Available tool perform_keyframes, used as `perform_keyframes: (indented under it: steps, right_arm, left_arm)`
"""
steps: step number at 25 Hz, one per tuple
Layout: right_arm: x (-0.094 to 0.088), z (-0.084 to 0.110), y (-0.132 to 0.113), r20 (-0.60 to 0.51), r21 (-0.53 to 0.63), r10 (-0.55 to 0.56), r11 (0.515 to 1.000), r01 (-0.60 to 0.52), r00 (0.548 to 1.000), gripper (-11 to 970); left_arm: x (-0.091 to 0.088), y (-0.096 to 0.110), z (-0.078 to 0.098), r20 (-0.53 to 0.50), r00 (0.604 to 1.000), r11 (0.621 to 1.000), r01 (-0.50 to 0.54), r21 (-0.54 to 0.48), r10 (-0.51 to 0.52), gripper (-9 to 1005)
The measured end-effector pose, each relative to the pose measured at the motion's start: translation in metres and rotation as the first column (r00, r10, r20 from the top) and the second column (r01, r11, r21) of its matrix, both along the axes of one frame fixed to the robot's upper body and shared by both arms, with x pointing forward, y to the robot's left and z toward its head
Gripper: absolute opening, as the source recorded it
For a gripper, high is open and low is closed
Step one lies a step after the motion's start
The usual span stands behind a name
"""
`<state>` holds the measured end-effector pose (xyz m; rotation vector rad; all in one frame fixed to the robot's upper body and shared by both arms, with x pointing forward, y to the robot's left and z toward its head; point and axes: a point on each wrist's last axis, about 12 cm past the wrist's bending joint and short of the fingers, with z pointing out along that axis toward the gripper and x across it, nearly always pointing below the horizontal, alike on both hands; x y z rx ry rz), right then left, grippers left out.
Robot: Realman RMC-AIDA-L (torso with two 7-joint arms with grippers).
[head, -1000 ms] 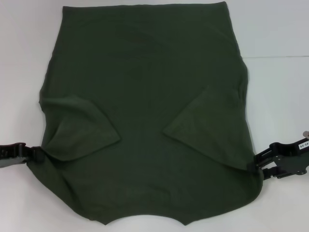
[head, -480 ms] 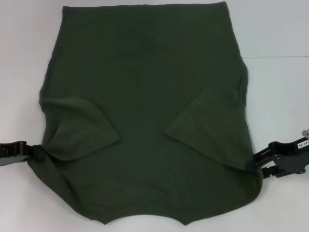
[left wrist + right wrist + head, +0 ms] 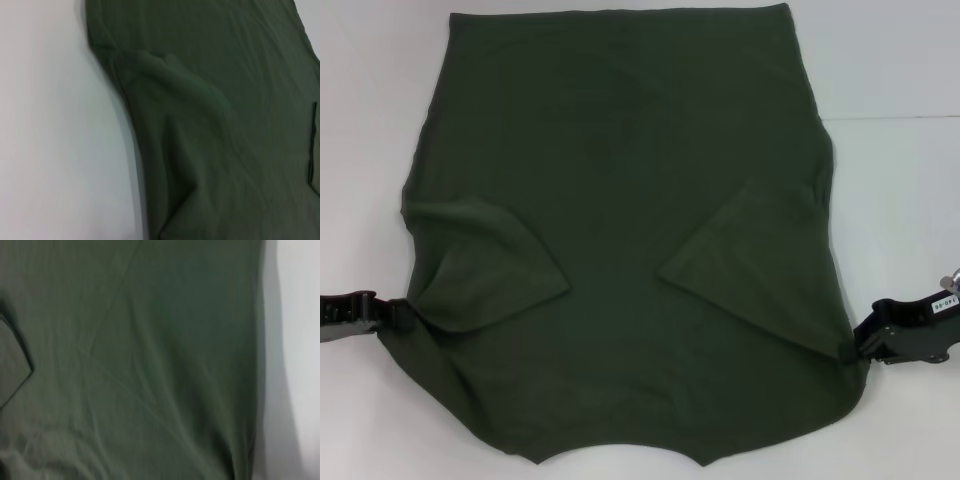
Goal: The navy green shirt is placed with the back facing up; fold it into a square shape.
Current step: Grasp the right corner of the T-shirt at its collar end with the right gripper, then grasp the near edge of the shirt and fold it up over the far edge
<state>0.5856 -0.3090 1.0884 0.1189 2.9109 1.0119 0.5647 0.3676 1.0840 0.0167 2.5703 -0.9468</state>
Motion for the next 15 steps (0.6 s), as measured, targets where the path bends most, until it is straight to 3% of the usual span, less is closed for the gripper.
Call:
perform_keyframes:
  steps: [6,15]
  right_arm:
    - [-0.0008,-0.0001,0.0026,0.011,-0.004,0.039,0.999,-0.039,0.999,56]
    - [-0.0016,0.0001,-0.0002,0.036,-0.007,0.058,0.998,-0.058,0.998,56]
  left_arm:
    - [0.0001,0.0,0.0001,0.0,1.0,1.0,0.0,0.0,0.0,23]
    - [-0.001,0.0017,-0.0003,-0.002,1.0,1.0,-0.007,-0.002,0.007,23]
